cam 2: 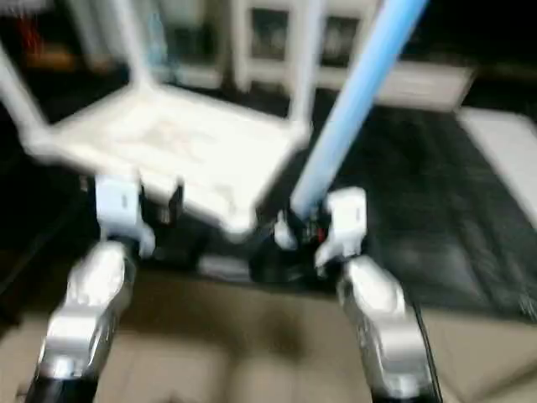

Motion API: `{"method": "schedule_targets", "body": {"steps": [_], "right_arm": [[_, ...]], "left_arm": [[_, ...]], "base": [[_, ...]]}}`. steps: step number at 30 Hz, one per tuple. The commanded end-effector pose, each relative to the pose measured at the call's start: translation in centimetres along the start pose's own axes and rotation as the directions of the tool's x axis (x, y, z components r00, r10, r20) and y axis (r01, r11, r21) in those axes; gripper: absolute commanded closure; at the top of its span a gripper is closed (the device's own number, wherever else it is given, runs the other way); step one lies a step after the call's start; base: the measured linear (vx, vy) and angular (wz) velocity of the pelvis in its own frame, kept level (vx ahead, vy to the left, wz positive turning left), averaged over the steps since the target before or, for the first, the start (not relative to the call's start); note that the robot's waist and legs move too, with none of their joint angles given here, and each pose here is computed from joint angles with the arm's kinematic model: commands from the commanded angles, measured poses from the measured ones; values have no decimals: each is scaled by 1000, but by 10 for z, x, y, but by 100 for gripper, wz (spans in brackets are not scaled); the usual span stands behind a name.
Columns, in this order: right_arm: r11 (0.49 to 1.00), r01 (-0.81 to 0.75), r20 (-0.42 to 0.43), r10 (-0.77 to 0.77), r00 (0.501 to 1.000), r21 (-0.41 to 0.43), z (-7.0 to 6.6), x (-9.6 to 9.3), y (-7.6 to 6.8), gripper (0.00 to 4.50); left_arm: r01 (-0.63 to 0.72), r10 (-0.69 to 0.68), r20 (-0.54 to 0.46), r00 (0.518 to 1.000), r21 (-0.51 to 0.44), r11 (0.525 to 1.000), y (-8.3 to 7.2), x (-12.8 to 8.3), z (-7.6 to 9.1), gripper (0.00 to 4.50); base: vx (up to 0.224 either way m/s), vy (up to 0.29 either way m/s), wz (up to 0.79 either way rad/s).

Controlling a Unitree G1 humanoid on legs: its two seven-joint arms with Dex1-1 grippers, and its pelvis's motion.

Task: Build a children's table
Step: Rotate table base

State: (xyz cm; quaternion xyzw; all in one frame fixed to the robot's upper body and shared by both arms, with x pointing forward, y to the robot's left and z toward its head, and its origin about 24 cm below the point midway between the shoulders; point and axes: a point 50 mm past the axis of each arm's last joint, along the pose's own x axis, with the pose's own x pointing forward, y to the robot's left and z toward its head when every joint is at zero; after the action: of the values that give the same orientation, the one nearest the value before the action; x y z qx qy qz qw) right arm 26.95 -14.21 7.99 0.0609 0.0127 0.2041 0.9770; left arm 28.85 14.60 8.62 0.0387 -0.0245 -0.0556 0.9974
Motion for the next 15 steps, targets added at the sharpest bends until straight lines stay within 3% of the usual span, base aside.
{"method": "schedule_targets", "body": {"steps": [1, 6, 11, 15], "right_arm": [[1000, 19, 34, -19, 999, -4, 6, 3, -3, 265], [999, 22, 29, -20, 999, -48, 8, 4, -7, 265], [998, 55, 20, -54, 998, -27, 9, 1, -12, 265], [997, 79, 27, -78, 997, -24, 12, -4, -18, 265]], "left_arm": [[6, -6, 1, 1000, 15, 1000, 2, 1, 1, 32], [45, -45, -6, 999, -3, 999, -4, 2, 0, 32], [59, -60, -33, 998, -19, 998, -8, 4, -6, 32], [73, -74, -35, 997, -31, 997, -12, 5, -8, 32]], "base": [[25, 31, 59], [130, 12, 7], [174, -57, 12], [143, 14, -28]]}}
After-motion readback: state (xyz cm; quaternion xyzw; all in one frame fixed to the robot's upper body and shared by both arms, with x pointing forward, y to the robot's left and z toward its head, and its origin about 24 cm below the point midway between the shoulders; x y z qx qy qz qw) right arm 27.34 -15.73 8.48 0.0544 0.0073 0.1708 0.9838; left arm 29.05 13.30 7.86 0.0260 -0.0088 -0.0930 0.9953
